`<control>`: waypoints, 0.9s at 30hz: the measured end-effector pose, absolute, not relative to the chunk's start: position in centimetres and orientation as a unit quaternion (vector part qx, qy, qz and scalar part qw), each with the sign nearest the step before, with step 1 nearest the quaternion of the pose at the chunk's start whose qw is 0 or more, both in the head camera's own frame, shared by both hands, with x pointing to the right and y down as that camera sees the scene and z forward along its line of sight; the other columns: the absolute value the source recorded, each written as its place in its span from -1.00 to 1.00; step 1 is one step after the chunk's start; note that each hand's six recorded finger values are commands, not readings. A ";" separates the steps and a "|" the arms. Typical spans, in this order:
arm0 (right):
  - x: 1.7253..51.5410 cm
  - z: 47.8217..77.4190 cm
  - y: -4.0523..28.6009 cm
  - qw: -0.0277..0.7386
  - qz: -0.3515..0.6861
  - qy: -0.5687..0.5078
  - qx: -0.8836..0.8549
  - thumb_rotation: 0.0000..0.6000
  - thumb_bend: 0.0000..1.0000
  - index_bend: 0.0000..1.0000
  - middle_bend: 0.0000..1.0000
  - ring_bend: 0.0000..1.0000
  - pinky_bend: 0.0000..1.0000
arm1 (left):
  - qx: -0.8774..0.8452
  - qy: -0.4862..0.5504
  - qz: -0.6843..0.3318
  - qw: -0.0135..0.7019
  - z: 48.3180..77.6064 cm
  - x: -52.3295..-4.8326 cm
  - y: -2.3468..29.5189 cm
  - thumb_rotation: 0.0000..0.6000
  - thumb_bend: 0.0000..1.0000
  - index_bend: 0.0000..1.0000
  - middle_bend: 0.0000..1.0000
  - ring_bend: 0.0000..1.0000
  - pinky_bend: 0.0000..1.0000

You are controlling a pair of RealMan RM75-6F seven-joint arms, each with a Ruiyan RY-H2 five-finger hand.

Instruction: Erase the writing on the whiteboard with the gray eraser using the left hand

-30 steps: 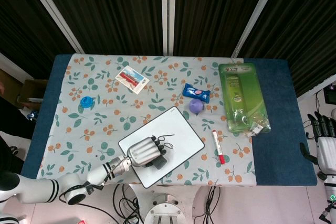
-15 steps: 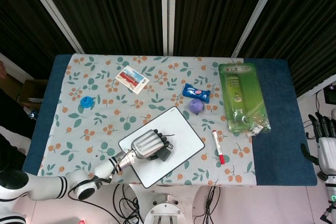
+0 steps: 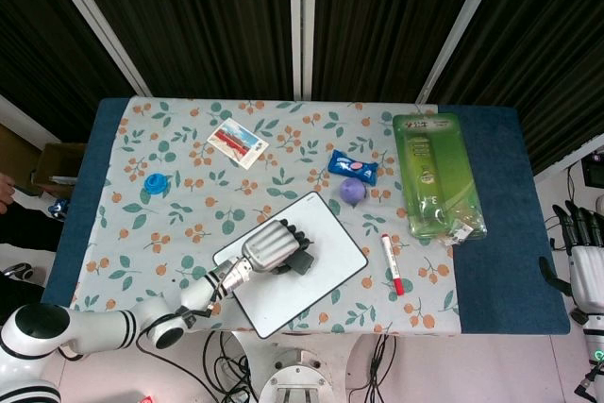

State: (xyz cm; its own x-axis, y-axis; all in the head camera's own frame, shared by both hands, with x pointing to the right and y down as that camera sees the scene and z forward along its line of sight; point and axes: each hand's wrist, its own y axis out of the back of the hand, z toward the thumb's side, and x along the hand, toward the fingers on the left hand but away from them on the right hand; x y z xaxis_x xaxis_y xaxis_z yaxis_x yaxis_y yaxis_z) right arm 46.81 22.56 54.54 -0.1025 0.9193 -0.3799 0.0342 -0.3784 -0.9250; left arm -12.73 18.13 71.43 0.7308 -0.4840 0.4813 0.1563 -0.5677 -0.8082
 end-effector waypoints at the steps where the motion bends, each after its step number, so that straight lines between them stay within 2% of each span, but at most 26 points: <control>1: 46.8 54.5 22.5 0.363 0.610 -0.423 -0.563 1.00 -0.46 -1.00 -1.00 -1.00 -1.00 | -0.811 0.102 -0.356 0.453 71.6 -12.8 17.9 1.00 -0.14 0.28 0.10 -0.06 -0.03; 14: 46.8 54.4 22.4 0.363 0.614 -0.422 -0.560 1.00 -0.46 -1.00 -1.00 -1.00 -1.00 | -0.796 0.119 -0.392 0.446 73.4 -12.6 14.4 1.00 -0.14 0.29 0.10 -0.05 -0.03; 27: 47.2 54.2 22.7 0.359 0.618 -0.425 -0.556 1.00 -0.46 -1.00 -1.00 -1.00 -1.00 | -0.801 0.111 -0.378 0.450 73.4 -9.7 14.0 1.00 -0.14 0.28 0.10 -0.05 -0.03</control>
